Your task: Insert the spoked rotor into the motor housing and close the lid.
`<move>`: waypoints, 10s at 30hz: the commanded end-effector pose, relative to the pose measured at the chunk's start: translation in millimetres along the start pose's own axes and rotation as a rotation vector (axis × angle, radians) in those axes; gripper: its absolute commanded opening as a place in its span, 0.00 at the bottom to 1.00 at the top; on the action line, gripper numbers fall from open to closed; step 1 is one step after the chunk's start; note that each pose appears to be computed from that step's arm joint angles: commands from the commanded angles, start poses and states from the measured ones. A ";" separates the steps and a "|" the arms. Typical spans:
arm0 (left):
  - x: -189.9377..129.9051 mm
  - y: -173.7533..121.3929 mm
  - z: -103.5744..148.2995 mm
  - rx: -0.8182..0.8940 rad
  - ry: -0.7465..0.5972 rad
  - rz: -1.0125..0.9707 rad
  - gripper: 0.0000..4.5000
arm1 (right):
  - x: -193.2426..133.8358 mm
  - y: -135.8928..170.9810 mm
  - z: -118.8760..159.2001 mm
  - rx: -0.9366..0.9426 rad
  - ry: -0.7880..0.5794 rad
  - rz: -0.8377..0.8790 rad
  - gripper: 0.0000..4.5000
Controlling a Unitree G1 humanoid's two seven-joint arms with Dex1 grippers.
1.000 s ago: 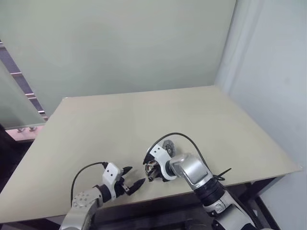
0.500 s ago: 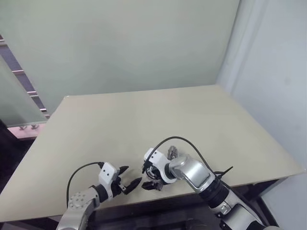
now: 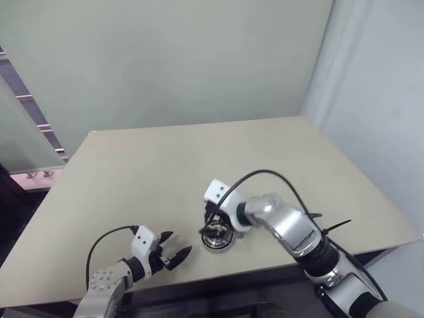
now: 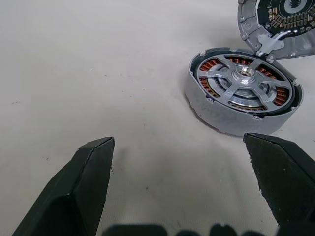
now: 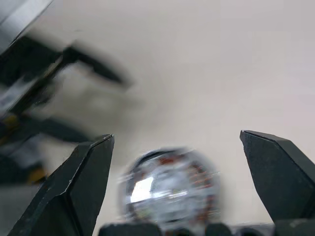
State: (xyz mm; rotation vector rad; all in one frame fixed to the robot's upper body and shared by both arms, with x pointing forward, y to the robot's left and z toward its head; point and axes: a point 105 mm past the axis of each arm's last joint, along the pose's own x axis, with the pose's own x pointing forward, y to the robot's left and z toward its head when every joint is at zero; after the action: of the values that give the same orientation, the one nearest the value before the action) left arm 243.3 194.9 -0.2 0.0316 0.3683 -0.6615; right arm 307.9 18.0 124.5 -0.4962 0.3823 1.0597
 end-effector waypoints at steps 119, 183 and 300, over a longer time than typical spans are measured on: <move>1.1 -3.8 41.5 0.018 -0.079 -0.127 0.00 | 52.0 41.7 -73.5 0.339 -0.060 0.098 0.73; -3.6 -7.9 41.7 0.025 -0.062 -0.136 0.00 | 49.6 30.9 -87.5 0.245 -0.127 0.183 1.00; 48.1 -33.1 3.0 0.066 0.085 -0.225 0.00 | 36.4 20.2 -107.1 1.458 -0.009 0.333 0.91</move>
State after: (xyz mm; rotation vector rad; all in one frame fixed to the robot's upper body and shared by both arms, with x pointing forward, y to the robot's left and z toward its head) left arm 263.1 143.4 -5.6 0.0752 0.4079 -0.8823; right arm 297.6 -17.9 0.8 0.8682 1.1353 0.7789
